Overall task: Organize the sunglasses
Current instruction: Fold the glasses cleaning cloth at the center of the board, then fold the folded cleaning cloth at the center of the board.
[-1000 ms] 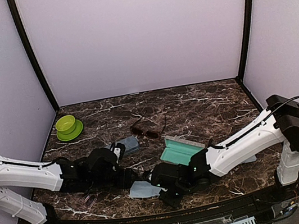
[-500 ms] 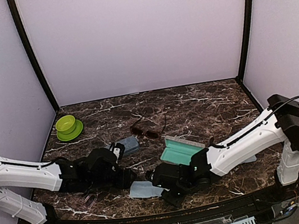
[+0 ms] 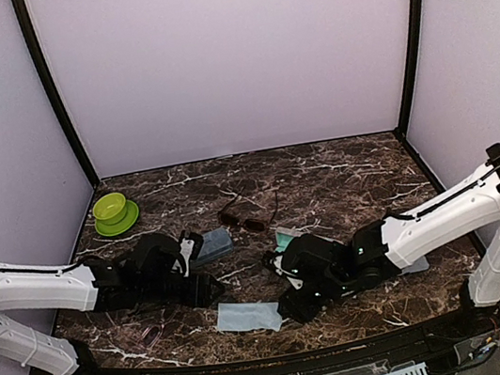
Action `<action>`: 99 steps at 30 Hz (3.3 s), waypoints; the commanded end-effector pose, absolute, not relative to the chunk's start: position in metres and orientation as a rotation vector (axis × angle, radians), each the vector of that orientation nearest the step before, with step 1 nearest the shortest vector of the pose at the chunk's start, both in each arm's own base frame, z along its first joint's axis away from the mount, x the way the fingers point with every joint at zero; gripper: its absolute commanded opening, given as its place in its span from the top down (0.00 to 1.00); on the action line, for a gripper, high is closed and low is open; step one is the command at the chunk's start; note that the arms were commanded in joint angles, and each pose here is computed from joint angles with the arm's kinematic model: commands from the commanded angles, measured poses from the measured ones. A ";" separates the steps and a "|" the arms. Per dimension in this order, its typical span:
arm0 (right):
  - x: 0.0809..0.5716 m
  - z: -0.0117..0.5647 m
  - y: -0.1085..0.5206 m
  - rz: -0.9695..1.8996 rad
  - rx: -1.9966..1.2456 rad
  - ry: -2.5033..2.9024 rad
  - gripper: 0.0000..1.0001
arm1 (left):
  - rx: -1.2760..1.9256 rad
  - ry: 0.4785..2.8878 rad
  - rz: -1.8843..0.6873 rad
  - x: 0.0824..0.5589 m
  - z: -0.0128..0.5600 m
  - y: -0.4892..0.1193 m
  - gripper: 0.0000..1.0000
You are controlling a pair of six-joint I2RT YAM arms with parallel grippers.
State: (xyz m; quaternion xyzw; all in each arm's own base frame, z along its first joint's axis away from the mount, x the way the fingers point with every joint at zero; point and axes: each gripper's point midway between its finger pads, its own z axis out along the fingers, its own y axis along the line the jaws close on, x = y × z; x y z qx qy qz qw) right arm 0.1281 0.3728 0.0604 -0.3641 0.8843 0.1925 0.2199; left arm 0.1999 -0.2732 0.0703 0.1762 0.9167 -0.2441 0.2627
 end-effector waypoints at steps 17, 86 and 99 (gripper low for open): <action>0.156 0.045 0.384 0.727 -0.806 2.561 0.55 | 0.644 2.520 -0.910 0.188 0.047 -0.284 0.39; 0.162 0.022 0.393 0.816 -0.796 2.607 0.84 | 0.723 2.582 -0.906 0.189 0.028 -0.286 0.79; 0.162 0.026 0.397 0.826 -0.819 2.594 0.94 | 0.719 2.575 -0.964 0.188 0.030 -0.294 0.93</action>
